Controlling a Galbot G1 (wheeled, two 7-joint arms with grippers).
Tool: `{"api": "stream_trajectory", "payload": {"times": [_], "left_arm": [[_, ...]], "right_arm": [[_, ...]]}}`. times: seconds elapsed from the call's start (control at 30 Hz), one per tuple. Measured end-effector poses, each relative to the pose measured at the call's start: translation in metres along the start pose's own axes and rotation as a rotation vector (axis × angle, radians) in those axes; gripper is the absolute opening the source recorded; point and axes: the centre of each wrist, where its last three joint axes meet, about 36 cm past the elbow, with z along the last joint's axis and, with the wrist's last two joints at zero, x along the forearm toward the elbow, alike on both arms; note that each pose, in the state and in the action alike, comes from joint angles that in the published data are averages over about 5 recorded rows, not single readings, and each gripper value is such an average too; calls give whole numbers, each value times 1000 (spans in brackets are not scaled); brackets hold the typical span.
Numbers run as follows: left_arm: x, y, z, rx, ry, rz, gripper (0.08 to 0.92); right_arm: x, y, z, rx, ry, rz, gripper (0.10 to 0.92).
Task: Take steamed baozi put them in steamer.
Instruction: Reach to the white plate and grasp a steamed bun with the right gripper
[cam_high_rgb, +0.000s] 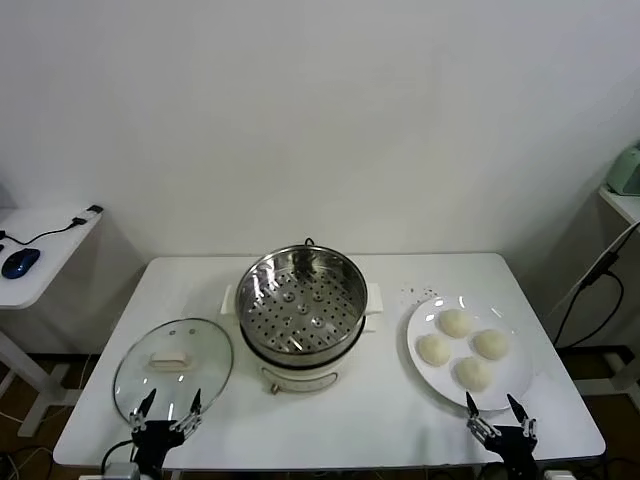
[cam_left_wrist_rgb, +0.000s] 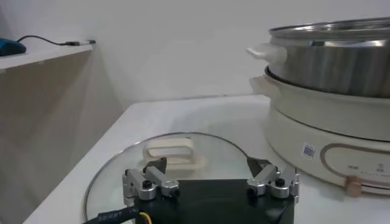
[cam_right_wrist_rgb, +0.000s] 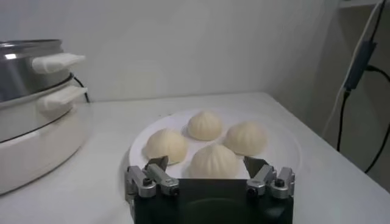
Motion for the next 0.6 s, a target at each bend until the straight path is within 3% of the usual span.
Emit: {"api": "stream_trajectory", "payload": {"times": [0.3, 0.6], "left_arm": [[-2, 1, -7, -8, -12, 10, 823], [-4, 2, -12, -13, -24, 17, 823]], "right_arm": [[-84, -30, -77, 224, -18, -81, 823], [-180, -35, -186, 648, 12, -378, 823]]}}
